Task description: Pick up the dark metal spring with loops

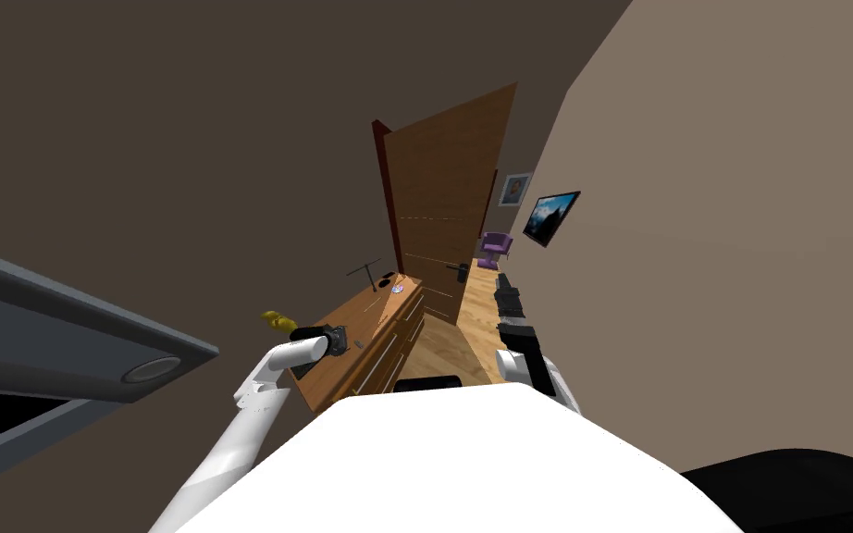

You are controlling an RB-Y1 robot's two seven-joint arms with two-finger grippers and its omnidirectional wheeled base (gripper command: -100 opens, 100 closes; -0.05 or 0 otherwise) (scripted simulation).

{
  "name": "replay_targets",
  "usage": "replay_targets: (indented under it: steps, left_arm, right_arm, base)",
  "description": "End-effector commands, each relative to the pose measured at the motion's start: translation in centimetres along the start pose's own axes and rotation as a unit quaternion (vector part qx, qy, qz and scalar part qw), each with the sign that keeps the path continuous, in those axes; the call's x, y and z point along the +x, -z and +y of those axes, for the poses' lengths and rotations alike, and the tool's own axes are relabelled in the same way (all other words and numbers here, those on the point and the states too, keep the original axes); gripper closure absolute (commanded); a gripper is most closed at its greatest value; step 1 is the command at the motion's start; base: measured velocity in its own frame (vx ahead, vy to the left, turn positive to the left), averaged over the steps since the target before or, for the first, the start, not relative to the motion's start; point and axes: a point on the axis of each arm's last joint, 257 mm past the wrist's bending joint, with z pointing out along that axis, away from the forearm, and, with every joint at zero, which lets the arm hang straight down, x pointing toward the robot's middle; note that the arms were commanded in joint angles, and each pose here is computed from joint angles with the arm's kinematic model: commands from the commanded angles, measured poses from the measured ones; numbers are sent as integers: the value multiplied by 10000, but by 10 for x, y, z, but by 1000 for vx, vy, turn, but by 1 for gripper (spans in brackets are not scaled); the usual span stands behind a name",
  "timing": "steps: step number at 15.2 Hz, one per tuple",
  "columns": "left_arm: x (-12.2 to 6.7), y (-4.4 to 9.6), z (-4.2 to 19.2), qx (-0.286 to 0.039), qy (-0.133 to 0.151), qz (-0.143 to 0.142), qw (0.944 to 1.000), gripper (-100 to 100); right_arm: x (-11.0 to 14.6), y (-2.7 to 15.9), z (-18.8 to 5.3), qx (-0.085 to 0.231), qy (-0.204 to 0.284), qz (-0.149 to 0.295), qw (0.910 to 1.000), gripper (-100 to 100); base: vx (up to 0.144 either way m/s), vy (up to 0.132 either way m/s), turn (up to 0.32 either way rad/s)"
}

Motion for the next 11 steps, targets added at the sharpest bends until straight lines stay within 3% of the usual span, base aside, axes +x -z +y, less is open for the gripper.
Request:
replay_targets:
  steps: [1,8,11]
  left_arm:
    - [-6,-1,11,-256,101,-68,9996,-100]
    - [-19,-1,34,-832,357,-209,9957,-100]
    - [-27,0,48,-1218,588,-286,9904,-100]
  right_arm:
    - [0,0,0,0,0,0,10000,0]
    - [0,0,0,0,0,0,10000,0]
    - [0,0,0,0,0,0,10000,0]
  base:
    - [47,-24,-38]
    - [41,-17,-26]
    - [49,-18,-35]
